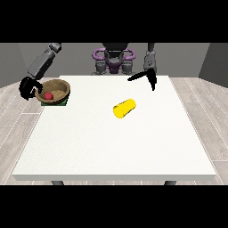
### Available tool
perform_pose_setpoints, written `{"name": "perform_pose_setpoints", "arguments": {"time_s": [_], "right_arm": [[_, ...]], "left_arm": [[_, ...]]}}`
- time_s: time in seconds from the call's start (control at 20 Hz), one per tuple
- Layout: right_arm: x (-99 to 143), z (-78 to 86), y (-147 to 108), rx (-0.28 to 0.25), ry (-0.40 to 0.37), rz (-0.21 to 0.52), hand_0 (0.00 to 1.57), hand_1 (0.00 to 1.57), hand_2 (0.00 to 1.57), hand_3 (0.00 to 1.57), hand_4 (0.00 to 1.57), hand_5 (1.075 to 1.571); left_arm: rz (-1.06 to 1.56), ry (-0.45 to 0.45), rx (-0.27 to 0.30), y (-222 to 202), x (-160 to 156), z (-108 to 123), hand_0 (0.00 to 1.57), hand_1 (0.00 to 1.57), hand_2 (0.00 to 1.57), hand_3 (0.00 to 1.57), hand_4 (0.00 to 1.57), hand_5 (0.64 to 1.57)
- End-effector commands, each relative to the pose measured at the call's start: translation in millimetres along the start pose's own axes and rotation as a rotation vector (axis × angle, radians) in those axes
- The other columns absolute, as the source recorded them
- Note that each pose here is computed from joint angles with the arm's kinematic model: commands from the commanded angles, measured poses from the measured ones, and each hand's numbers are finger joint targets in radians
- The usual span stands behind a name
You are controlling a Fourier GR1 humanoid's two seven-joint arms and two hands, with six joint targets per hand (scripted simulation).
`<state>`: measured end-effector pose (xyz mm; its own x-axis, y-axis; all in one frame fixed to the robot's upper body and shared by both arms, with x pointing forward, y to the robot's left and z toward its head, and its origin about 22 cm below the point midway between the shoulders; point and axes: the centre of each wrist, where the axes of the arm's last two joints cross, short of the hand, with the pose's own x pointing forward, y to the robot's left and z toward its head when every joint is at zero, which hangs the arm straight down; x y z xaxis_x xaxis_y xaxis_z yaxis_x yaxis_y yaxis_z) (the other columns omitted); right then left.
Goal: Pick the cup and pour the ball into the bowl, then pick the bowl and place it on the pad
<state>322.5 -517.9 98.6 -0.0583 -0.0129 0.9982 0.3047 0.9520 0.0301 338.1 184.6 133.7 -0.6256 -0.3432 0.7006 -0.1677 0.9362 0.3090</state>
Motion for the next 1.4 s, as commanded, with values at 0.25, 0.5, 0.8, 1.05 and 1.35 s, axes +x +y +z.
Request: {"name": "perform_pose_setpoints", "arguments": {"time_s": [0.25, 0.5, 0.8, 1.05, 1.35], "right_arm": [[16.1, 6.0, -25.8, -0.004, 0.058, -0.063, 1.57, 1.57, 1.57, 0.26, 0.74, 1.57], [1.7, 0.9, -6.4, 0.012, 0.099, -0.005, 1.57, 1.57, 1.57, 1.02, 0.73, 1.569], [7.0, 8.0, -22.2, 0.031, 0.152, 0.092, 1.57, 1.57, 1.57, 1.32, 0.65, 1.552], [46.2, 14.6, -52.9, -0.135, 0.092, 0.191, 0.36, 0.36, 0.51, 0.62, 0.0, 1.506], [48.5, 1.1, -33.7, -0.138, 0.104, 0.193, 0.0, 0.0, 0.37, 0.21, 0.0, 1.481]], "left_arm": [[0.027, 0.053, -0.002, 9.7, 3.7, 16.7, 0.0, 0.0, 0.0, 0.0, 0.0, 1.566], [0.047, 0.056, -0.003, 20.0, 3.2, 6.8, 0.0, 0.0, 0.0, 0.0, 0.0, 1.567], [0.024, 0.011, 0.022, 19.3, 8.1, 15.0, 0.0, 0.0, 0.0, 0.0, 0.0, 1.565], [0.024, -0.021, 0.021, 32.6, 13.8, 17.4, 0.0, 0.0, 0.0, 0.0, 0.0, 1.565], [0.031, 0.01, 0.037, 20.3, 20.1, 20.2, 0.0, 0.0, 0.0, 0.0, 0.0, 1.566]]}}
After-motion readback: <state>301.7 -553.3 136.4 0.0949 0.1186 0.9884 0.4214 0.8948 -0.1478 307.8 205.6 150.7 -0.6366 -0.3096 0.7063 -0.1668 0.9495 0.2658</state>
